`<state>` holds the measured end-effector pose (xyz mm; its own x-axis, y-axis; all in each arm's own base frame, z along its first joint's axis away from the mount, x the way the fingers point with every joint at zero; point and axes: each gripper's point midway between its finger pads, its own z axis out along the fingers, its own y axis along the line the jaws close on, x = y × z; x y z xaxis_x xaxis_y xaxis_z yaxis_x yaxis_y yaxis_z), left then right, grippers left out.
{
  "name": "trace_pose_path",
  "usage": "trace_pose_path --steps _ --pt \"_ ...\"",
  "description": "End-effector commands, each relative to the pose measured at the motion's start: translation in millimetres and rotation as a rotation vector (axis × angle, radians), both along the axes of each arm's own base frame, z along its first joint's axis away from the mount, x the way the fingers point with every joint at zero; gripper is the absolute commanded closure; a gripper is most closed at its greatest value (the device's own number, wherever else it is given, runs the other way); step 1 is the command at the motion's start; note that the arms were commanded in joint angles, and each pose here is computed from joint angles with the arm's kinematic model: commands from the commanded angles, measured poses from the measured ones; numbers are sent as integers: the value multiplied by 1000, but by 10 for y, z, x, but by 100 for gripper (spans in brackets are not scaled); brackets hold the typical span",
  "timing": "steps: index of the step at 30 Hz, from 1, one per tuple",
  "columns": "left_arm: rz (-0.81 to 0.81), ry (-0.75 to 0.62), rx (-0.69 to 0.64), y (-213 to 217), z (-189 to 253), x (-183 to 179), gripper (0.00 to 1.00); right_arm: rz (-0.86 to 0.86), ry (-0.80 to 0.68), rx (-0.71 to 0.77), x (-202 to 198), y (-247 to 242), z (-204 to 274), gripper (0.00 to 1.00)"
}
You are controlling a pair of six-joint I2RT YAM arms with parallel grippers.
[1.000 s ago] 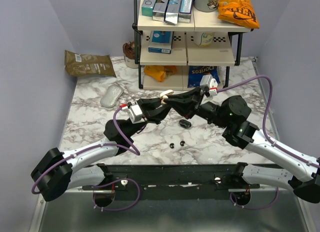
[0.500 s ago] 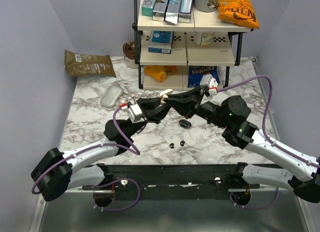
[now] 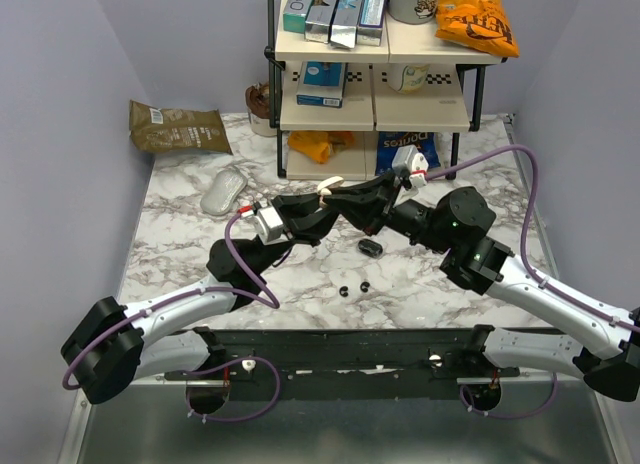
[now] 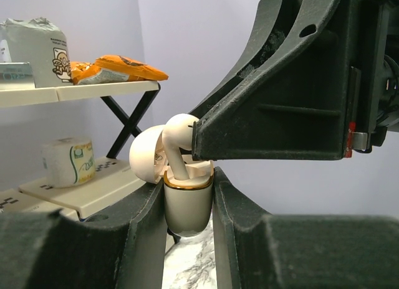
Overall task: Insert the wireless bluetooth earbuds into the charging case
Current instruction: Place the earbud in the charging case.
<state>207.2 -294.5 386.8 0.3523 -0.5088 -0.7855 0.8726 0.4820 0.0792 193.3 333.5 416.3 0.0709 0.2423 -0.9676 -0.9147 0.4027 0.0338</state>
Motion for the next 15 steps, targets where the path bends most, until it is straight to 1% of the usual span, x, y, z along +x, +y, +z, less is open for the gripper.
trace_pose_path --steps 1,2,3,5,7,12,15 --pt "-1 -45 -55 107 179 -98 100 -5 26 -26 2 25 -45 94" --pt "5 -42 -54 114 172 -86 100 -12 29 -27 16 17 -49 91" --pt "9 -43 -56 122 180 -86 100 -19 36 -32 24 11 -69 87" --pt "15 -38 -59 128 181 -76 100 -30 49 -35 39 0 -90 82" --pt "17 -37 -60 131 182 -72 100 -41 59 -40 52 -16 -118 75" --pt "21 -27 -61 125 165 -48 100 -75 76 -41 93 -66 -150 66" --pt "21 -24 -63 122 169 -40 100 -85 79 -41 101 -81 -146 63"
